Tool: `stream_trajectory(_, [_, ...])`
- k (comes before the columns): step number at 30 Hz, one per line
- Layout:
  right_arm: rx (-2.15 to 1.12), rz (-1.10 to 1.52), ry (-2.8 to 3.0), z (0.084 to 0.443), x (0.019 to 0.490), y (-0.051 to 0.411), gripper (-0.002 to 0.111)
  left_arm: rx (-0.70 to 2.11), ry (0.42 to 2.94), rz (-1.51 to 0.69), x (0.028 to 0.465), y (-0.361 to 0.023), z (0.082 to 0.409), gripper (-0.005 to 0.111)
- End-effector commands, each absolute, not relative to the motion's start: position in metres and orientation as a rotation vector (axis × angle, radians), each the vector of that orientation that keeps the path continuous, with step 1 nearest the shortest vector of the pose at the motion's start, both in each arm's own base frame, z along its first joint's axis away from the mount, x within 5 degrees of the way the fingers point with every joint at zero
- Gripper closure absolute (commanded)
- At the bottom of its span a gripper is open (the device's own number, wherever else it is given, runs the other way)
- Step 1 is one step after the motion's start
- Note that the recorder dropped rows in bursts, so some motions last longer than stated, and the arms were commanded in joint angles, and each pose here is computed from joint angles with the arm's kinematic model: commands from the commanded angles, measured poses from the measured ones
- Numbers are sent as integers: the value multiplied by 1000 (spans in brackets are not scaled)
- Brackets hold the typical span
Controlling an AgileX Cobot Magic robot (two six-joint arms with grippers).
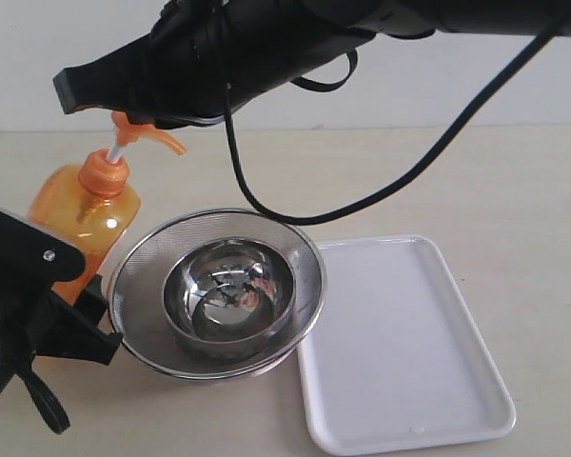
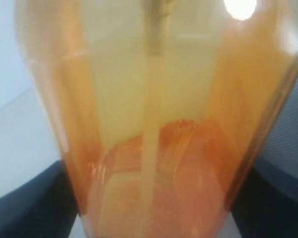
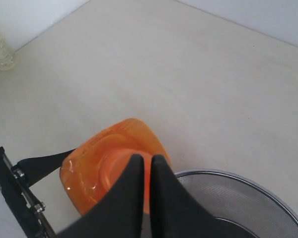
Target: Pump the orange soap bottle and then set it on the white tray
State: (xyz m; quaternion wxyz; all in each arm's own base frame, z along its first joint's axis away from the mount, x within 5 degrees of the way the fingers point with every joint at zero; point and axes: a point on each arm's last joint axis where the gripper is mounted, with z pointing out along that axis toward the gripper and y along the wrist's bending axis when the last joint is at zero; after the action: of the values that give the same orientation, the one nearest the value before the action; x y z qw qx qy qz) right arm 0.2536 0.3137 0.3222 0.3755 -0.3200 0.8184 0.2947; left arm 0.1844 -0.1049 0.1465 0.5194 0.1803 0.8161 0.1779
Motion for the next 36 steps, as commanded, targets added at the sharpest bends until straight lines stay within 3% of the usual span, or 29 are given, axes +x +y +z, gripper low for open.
stream_trajectory(1, [-921,719,2237,288,252,320,107,459,1895,384,187,-111,152,102])
stream_trajectory(36, [-1061,763,2333,263,238,333,107,467,1884,367,187,-113,152,102])
